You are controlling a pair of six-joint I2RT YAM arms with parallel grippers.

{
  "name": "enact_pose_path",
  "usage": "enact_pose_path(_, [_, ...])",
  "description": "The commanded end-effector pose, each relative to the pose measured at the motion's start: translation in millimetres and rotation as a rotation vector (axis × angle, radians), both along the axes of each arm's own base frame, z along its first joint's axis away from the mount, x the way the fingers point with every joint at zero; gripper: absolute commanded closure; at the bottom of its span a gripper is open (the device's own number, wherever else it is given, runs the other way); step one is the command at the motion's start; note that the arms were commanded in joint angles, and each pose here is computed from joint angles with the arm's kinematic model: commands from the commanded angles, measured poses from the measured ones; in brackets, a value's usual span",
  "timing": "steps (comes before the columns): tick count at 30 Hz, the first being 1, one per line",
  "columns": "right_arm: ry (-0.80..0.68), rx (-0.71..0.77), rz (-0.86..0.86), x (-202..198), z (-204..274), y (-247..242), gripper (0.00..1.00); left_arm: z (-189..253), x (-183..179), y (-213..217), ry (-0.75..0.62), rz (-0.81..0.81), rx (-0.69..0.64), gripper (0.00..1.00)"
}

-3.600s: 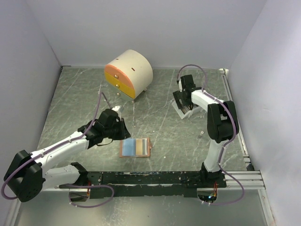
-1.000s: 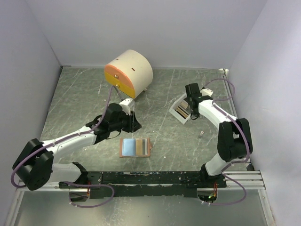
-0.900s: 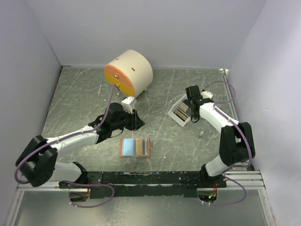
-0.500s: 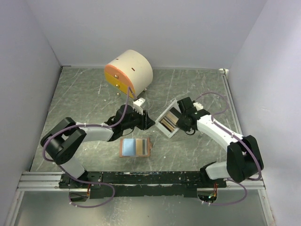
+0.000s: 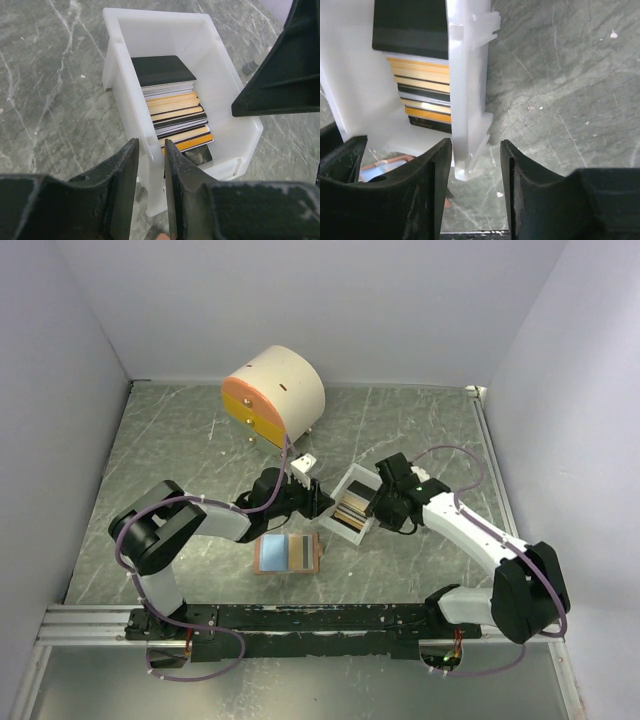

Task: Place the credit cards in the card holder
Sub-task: Move the storage box to the center of the board, then pick up the credit card from the storage box.

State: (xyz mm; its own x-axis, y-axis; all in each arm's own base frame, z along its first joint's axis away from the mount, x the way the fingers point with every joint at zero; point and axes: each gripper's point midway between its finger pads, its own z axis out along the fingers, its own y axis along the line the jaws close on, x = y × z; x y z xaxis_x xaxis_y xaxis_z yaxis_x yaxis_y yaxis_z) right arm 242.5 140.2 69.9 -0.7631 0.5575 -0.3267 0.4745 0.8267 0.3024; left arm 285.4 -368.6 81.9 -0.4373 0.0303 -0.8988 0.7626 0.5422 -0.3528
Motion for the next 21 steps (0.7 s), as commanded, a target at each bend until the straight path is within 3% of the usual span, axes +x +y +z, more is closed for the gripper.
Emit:
enact_pose_path(1, [-0.079, -0.009, 0.121, 2, 20, 2, 0.54, 7, 1, -4, -0.064, -0.024, -0.010, 0.64])
enact_pose_path(9, [-0.459, -0.070, 0.607, 31, 79, 23, 0.38, 14, -4, -4, -0.094, -0.059, -0.019, 0.74])
enact_pose_path(14, [-0.464, -0.225, 0.778, 51, 62, 20, 0.40, 16, 1, -8, -0.097, -0.055, -0.016, 0.72])
enact_pose_path(21, [-0.467, -0.186, 1.001, 55, 32, 40, 0.40, 18, 2, -9, -0.068, -0.039, -0.037, 0.62])
